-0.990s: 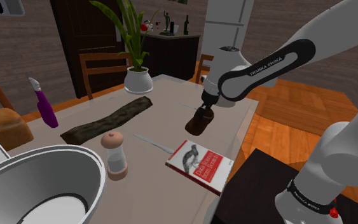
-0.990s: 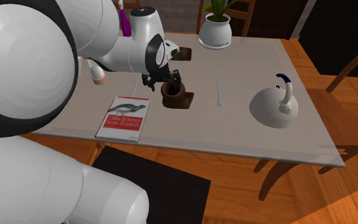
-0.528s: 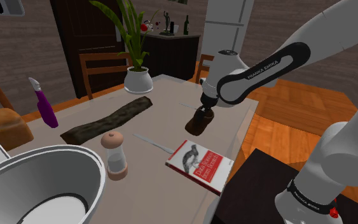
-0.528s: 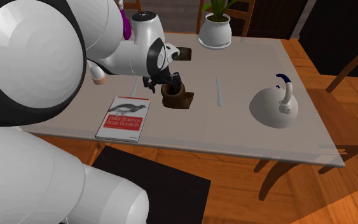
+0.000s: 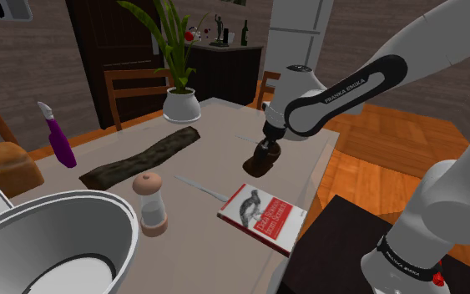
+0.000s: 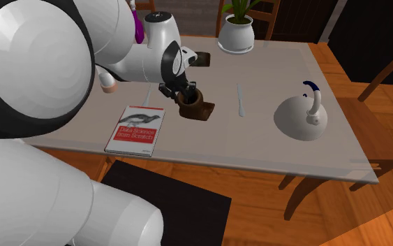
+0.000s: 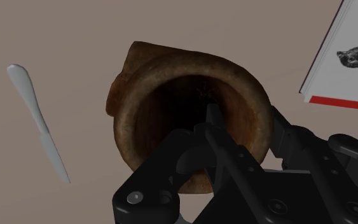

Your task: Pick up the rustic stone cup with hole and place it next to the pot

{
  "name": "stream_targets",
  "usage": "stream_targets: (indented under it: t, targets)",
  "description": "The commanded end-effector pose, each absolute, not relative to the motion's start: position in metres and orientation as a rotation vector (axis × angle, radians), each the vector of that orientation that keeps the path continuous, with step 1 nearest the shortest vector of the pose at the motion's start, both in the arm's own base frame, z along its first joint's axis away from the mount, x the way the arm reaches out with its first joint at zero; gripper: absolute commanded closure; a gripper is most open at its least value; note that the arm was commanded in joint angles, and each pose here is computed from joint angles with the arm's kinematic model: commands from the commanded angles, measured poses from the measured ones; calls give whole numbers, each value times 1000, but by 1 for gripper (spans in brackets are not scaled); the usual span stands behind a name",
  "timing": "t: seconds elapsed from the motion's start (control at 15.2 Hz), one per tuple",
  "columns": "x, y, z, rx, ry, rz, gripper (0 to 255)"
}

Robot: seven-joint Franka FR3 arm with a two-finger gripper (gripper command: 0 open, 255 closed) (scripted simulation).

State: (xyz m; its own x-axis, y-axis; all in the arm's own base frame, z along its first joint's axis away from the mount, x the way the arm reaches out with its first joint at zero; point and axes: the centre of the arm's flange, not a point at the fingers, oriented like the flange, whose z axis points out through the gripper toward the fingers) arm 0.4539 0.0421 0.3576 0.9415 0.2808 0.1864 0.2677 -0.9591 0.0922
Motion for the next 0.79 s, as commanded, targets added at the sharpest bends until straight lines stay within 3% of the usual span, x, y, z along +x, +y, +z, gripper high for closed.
stream_targets:
  t: [0.0, 0.73]
  targets:
    - [454, 41, 356, 3032, 426, 299, 255]
    - [452, 41, 398, 3032, 426, 299, 255]
